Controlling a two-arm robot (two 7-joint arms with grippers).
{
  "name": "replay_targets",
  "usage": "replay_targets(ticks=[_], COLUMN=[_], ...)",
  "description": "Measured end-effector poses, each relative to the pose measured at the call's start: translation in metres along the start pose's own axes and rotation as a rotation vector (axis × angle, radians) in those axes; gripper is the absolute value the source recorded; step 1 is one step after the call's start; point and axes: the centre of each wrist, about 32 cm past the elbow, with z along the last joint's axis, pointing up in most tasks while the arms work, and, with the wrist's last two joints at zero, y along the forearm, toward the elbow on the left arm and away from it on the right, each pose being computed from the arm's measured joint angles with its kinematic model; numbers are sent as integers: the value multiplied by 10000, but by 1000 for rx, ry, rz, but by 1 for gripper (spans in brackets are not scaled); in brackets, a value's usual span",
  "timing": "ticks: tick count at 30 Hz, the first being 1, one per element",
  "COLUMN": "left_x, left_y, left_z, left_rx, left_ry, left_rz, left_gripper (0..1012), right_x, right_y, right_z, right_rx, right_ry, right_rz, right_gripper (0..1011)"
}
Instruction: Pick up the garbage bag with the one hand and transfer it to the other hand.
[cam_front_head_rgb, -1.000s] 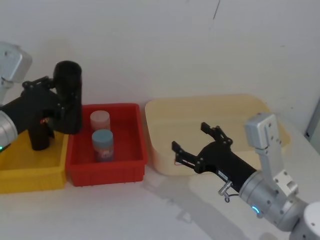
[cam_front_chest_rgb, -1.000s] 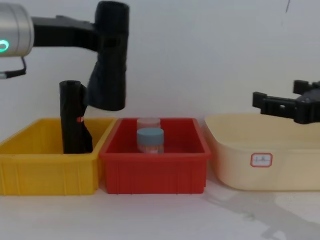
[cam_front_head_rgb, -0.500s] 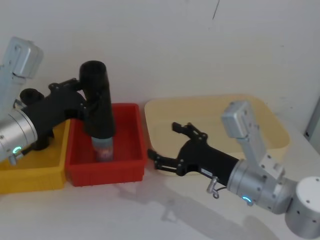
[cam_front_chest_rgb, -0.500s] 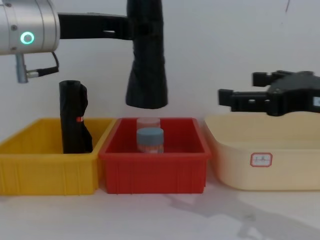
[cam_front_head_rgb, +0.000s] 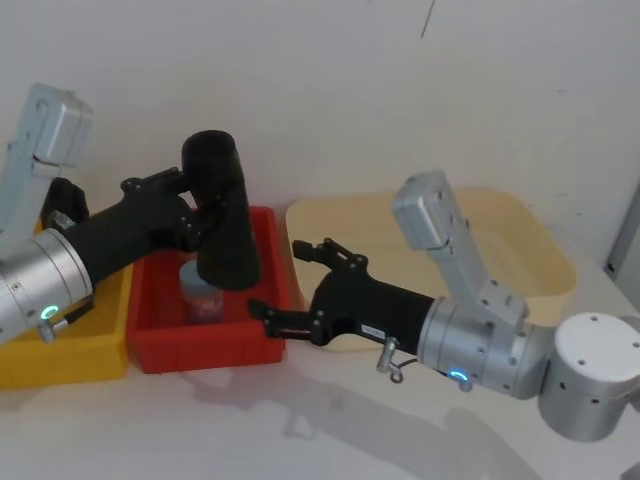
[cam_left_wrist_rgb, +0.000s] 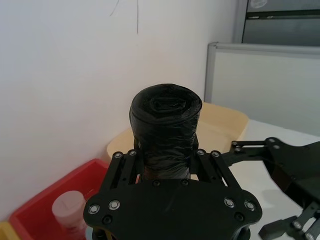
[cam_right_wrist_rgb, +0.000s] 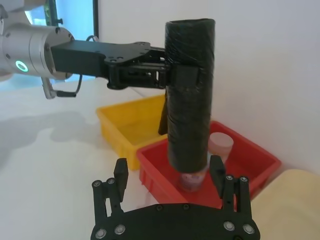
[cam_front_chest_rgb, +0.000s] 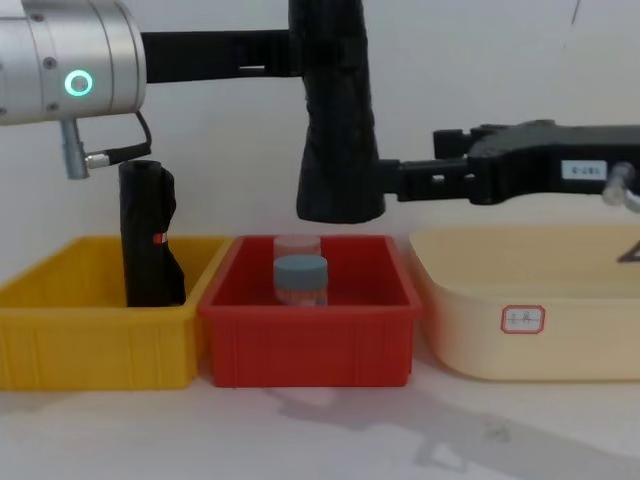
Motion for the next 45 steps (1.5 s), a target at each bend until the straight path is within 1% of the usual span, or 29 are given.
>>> replay_targets(ticks=[9,16,30,37,45], left_x=[-32,-51,-62,-63,-66], left_y=[-28,-54,-104,-133,-155], left_z=[-11,-5,21,27,26], left_rx=[-22,-32,-31,-30,-24], left_ry=[21,32,46,53,59], left_rz=[-26,-39,-59,-71,-80], left_gripper=[446,446,446,446,446], right_x=[-18,-27,2,29,85], right_y=[102,181,320,354,374], right_z=[57,69,4,-8,-22], right_rx=[0,2,-13,-14,-15], right_ry=[12,20,26,21,17], right_rz=[8,2,-28,-49,-79], right_gripper=[1000,1001,1000,1001,1000])
